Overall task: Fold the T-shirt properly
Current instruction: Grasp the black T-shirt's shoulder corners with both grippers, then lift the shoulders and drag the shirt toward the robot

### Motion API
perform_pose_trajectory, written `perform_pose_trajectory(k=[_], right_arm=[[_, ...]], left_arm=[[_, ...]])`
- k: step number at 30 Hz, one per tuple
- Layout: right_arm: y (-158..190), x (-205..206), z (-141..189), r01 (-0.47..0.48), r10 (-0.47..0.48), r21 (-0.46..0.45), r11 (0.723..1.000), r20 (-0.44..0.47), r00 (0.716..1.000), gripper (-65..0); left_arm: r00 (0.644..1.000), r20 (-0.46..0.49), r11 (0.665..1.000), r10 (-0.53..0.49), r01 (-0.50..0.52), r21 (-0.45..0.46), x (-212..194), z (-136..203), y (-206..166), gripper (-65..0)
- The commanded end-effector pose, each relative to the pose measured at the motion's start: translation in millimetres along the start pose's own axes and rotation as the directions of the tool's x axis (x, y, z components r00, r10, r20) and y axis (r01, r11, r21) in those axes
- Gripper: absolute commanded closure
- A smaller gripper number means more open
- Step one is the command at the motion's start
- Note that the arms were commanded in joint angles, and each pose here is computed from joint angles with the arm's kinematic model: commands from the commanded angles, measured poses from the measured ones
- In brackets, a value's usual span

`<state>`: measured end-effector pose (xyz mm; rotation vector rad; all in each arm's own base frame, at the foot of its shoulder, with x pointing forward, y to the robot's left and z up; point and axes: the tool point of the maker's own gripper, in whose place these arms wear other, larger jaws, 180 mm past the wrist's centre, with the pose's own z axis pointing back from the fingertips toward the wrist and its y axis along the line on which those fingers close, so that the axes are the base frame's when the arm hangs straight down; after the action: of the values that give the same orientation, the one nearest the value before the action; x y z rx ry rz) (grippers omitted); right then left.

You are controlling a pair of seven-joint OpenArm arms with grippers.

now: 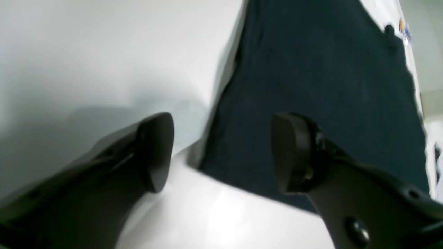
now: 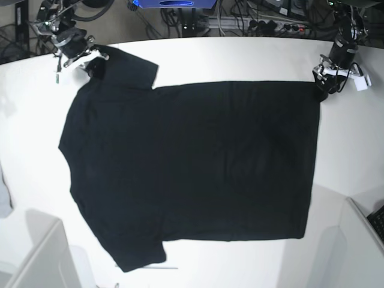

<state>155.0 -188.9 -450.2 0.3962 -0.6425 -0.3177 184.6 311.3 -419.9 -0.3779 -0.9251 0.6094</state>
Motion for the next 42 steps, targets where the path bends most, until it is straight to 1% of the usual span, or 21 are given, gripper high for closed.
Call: perform_pose_trajectory(k=[1,5,6,8,10,14,15,21,23,25,27,30,32,37,40,42], right_arm=[[-11,-24,3,-0.022,0.016,-0.051,0.998,-0.109,0.994,0.0],[-11,-23,3,-0.022,0.017,-0.050,0.998,-0.107,0.994,0.0],[-11,-23,3,-0.022,0.017,-0.050,0.998,-0.107,0.994,0.0],[-11,-23,3,-0.022,0.017,-0.050,0.998,-0.106,0.994,0.0],[-11,-23,3,-0.022,0.017,-0.050,0.998,-0.106,0.994,0.0],[-9,-18,0,-0.024,0.019,-0.046,0.999,-0.096,0.995,0.0],[-9,-17,1,-0.026,0.021,-0.045,0.999,-0.094,0.995,0.0],[-10,-19,3,-0.028,0.023,-0.047,0.998,-0.097,0.995,0.0],[-19,-18,9,-0.019,0.013,-0.074,0.997,-0.087,0.996,0.0],[-25,-14,18,-0.023,0.016,-0.096,0.995,-0.069,0.997,0.0],[-24,-9,29,-0.047,0.041,-0.110,0.993,-0.055,0.998,0.0],[-23,-4,41,-0.081,0.076,-0.124,0.989,-0.043,0.996,0.0],[-23,-4,46,-0.097,0.092,-0.130,0.987,-0.045,0.995,0.0],[-18,-6,58,-0.121,0.115,-0.136,0.983,-0.049,0.992,0.0],[-12,-4,65,-0.148,0.143,-0.134,0.980,-0.045,0.989,0.0],[-8,1,68,-0.165,0.161,-0.134,0.977,-0.037,0.986,0.0]], left_arm=[[0.997,-0.078,0.999,-0.017,0.019,0.026,-15,3,7,-42.5],[0.994,-0.106,1.000,-0.014,0.016,0.010,-19,0,1,-42.1],[0.994,-0.106,1.000,-0.015,0.016,0.009,-19,-1,0,-40.2],[0.995,-0.103,1.000,-0.011,0.011,0.006,-17,-3,-1,-32.1],[0.994,-0.104,1.000,-0.015,0.015,0.005,-17,-4,-1,-21.7],[0.990,-0.137,0.999,-0.029,0.026,-0.024,-26,-9,-11,-3.5],[0.990,-0.139,0.999,-0.030,0.027,-0.022,-27,-9,-10,0.0],[0.988,-0.150,0.999,-0.037,0.035,-0.011,-30,-3,-6,0.0],[0.987,-0.152,0.999,-0.051,0.049,-0.016,-30,0,-8,0.0],[0.980,-0.167,0.994,-0.110,0.109,-0.015,-30,9,-9,0.0],[0.966,-0.174,0.982,-0.189,0.189,-0.018,-30,16,-14,0.0],[0.954,-0.139,0.963,-0.267,0.269,-0.005,-26,26,-14,0.0],[0.953,-0.125,0.960,-0.278,0.280,-0.002,-26,33,-14,0.0],[0.943,-0.136,0.952,-0.305,0.307,-0.010,-29,48,-19,0.0],[0.942,-0.113,0.948,-0.315,0.318,0.008,-21,60,-19,0.0],[0.941,-0.077,0.943,-0.330,0.332,0.015,-9,66,-25,0.0]])
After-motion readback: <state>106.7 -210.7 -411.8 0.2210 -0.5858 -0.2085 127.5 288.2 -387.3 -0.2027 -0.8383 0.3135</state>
